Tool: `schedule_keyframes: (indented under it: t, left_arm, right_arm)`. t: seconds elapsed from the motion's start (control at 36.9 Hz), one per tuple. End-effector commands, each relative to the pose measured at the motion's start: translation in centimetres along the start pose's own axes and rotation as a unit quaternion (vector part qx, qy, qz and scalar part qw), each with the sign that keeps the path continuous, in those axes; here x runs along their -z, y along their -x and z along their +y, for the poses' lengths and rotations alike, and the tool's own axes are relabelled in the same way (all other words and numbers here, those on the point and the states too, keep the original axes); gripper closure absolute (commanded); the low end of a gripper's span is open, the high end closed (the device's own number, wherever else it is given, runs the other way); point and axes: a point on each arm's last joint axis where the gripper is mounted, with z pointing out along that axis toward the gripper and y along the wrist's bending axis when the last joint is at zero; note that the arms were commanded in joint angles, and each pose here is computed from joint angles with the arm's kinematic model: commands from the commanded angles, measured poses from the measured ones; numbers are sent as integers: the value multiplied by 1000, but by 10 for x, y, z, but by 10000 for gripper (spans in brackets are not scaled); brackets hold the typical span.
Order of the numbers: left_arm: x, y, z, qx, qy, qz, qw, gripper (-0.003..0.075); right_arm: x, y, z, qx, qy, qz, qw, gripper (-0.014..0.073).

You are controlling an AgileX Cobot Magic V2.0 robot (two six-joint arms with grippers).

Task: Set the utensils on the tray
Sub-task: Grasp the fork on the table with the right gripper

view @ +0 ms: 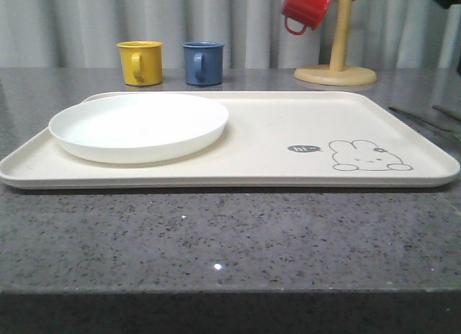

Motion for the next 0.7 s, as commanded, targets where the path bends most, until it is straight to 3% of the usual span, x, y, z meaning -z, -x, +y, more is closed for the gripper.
schedule_keyframes:
  t: [0.0, 0.51, 0.6, 0.68]
  left_arm:
    - [1, 15, 2, 10, 7, -46, 999, 738]
    - [1, 15, 2, 10, 7, -46, 999, 738]
    - [1, 15, 2, 10, 7, -46, 999, 738]
    - [1, 15, 2, 10, 7, -46, 999, 738]
  right_arm:
    - [3, 18, 3, 3, 7, -22, 1000, 288]
    - [-53, 28, 3, -2, 7, 30, 1000, 291]
    - [-54, 27, 3, -2, 7, 35, 999, 345]
    - [-54, 26, 3, -2, 7, 40, 999, 461]
